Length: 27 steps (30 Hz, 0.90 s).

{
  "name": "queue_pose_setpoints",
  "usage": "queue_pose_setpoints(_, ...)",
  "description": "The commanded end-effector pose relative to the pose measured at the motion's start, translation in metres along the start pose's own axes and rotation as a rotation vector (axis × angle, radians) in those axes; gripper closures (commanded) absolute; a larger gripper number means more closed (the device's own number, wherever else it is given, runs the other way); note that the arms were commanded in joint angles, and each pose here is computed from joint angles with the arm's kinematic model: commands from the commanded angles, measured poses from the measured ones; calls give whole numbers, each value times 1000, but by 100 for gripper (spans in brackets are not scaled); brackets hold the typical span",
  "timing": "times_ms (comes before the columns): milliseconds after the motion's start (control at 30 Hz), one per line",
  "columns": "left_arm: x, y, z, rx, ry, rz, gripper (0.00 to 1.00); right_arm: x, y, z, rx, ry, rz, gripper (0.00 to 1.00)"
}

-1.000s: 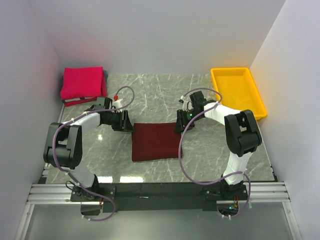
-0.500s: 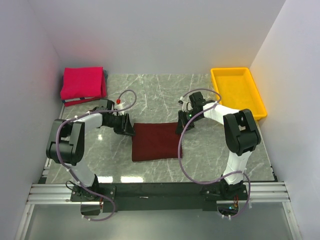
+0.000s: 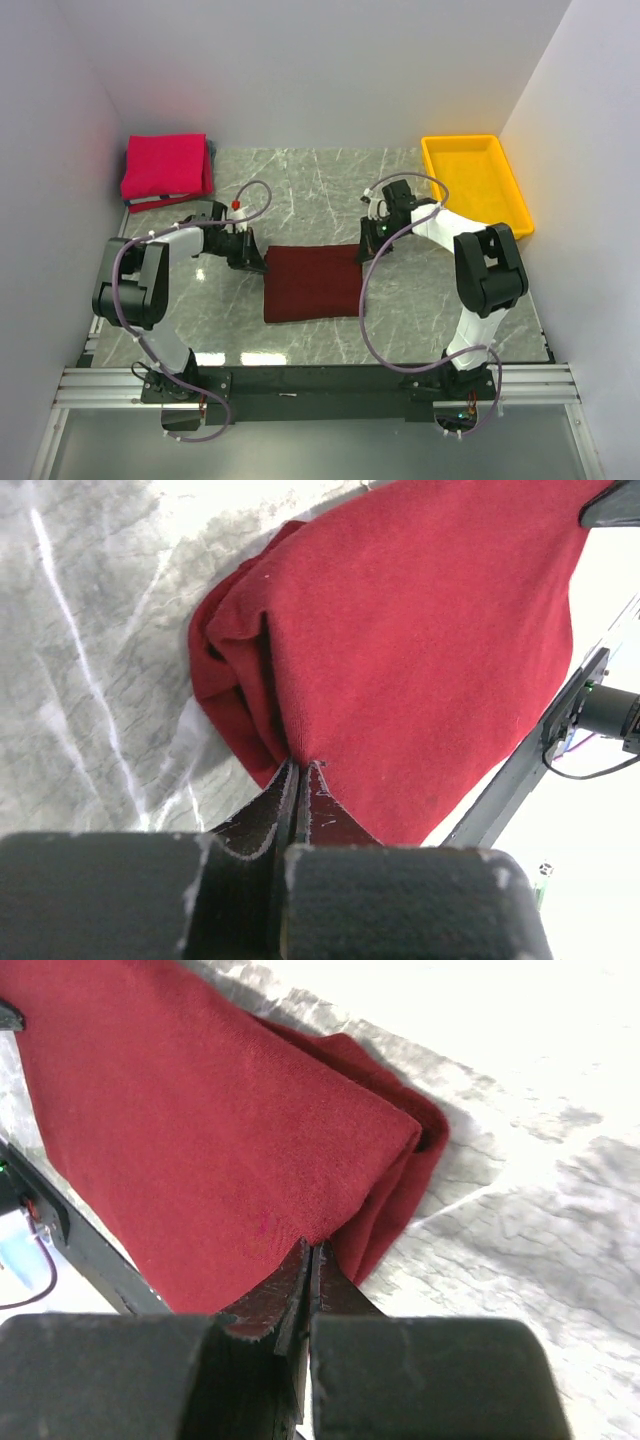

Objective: Fold and stack the t-shirts
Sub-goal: Fold the tshirt

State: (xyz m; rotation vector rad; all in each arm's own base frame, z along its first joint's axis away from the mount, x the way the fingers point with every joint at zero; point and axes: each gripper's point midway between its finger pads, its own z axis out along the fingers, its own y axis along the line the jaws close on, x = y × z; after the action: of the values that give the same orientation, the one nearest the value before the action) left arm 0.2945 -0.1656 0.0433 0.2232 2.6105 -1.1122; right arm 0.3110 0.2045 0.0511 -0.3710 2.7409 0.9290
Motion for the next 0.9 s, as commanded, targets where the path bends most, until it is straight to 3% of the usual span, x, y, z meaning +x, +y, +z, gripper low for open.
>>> queue_pose_setpoints(0, -11, -3, -7, -3, -52, 23, 99, -14, -8, -12, 47, -60, -16, 100)
queue_pose_setpoints(267, -26, 21, 1, -78, -58, 30, 99, -24, -25, 19, 40, -11, 6, 100)
queue_pose_setpoints(300, -27, 23, 0, -82, -54, 27, 99, -25, -24, 19, 34, -5, 8, 88)
queue_pose_setpoints(367, -31, 19, -9, -57, -65, 48, 90, -28, -15, 9, 22, 1, -17, 72)
queue_pose_setpoints(400, -29, 15, -16, -41, -68, 53, 83, -24, -13, 1, 27, 12, -17, 60)
queue_pose_setpoints(433, -30, 4, -25, 8, -92, 81, 68, -31, -5, -15, 25, -25, -54, 53)
queue_pose_setpoints(500, -37, -17, -53, 26, -188, 223, 52, -37, 15, -44, 2, -95, -105, 42)
queue_pose_setpoints(633, -39, -65, -70, 127, -290, 321, 50, -36, 60, -63, -161, -156, -122, 45)
queue_pose_setpoints(767, -28, -102, -36, 236, -226, 280, 57, -18, 95, -36, -369, -69, -28, 66)
queue_pose_setpoints(867, -36, -109, -13, 282, -225, 230, 65, -13, 106, -10, -425, -16, 9, 75)
